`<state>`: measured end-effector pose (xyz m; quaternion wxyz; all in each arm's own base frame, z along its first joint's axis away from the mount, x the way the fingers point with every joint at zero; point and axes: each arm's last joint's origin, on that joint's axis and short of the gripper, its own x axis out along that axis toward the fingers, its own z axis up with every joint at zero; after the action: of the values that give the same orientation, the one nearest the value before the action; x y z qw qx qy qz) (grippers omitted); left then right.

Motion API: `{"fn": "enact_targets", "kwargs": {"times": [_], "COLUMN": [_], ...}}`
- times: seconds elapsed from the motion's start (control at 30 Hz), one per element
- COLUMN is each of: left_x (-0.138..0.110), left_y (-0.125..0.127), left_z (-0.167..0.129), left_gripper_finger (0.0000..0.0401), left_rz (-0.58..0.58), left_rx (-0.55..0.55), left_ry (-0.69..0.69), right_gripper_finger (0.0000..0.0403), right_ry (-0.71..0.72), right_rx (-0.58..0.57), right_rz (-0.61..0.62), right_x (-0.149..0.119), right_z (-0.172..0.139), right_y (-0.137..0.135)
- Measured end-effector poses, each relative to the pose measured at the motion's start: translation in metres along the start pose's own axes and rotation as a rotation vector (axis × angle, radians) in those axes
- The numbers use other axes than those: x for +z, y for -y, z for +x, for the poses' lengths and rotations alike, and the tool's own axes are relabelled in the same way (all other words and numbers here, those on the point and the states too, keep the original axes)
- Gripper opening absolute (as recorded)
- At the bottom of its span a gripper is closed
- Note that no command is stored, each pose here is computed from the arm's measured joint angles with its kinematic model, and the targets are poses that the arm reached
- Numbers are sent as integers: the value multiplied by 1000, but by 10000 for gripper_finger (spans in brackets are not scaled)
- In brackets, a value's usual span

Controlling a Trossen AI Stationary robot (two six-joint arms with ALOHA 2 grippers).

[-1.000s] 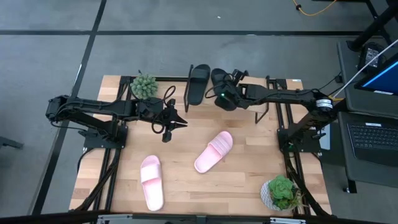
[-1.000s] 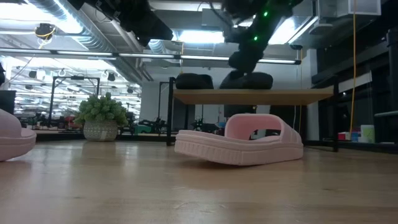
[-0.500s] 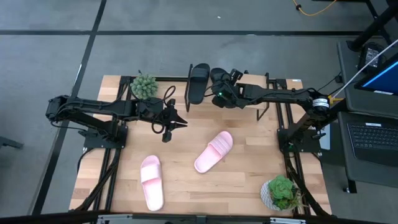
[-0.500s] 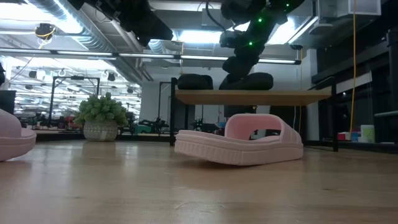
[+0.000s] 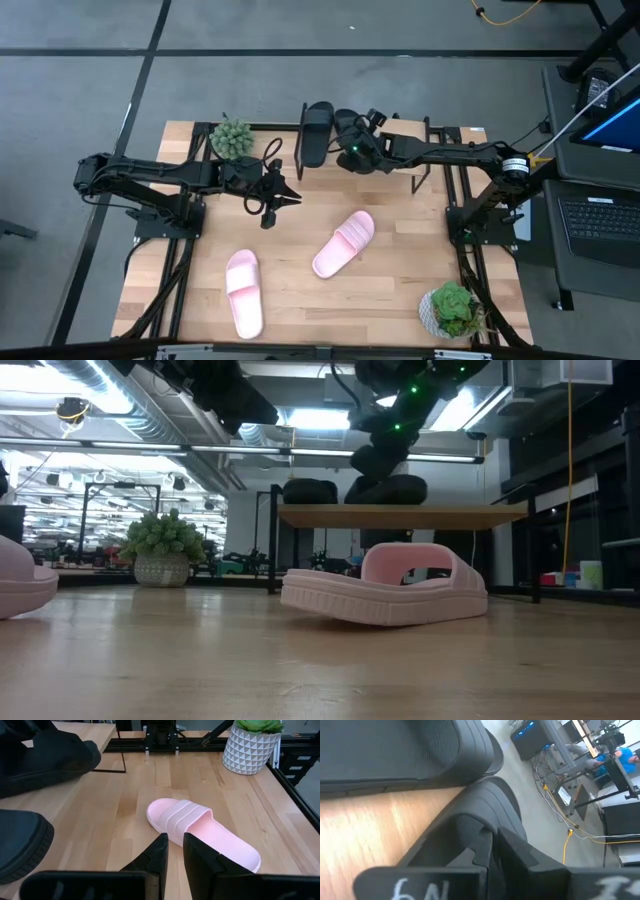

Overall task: Pick and place slides into the shelf
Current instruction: Put the black slide on the shelf

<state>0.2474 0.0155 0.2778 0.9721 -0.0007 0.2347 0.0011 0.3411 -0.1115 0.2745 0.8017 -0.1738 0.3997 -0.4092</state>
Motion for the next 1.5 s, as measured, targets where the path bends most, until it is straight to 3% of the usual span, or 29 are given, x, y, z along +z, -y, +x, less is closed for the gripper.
{"fn": "enact_targets", "kwargs": {"times": [0.17,0.47,0.67,1.13,1.5], "left_x": [0,0,0,0,0], "left_y": [0,0,0,0,0], "left_z": [0,0,0,0,0], "left_gripper_finger": [50,50,50,50,50], "left_rz": [0,0,0,0,0], "left_rx": [0,0,0,0,0], "left_ry": [0,0,0,0,0], "right_gripper_finger": [50,150,187,194,194], "right_ry": [12,15,27,156,184], "right_rx": [1,-1,-3,6,39], "right_rz": [9,11,14,30,-27], "right_x": [1,2,3,13,15], "right_z": [0,0,-5,-52,-66], "right_y": [0,0,3,25,16]}}
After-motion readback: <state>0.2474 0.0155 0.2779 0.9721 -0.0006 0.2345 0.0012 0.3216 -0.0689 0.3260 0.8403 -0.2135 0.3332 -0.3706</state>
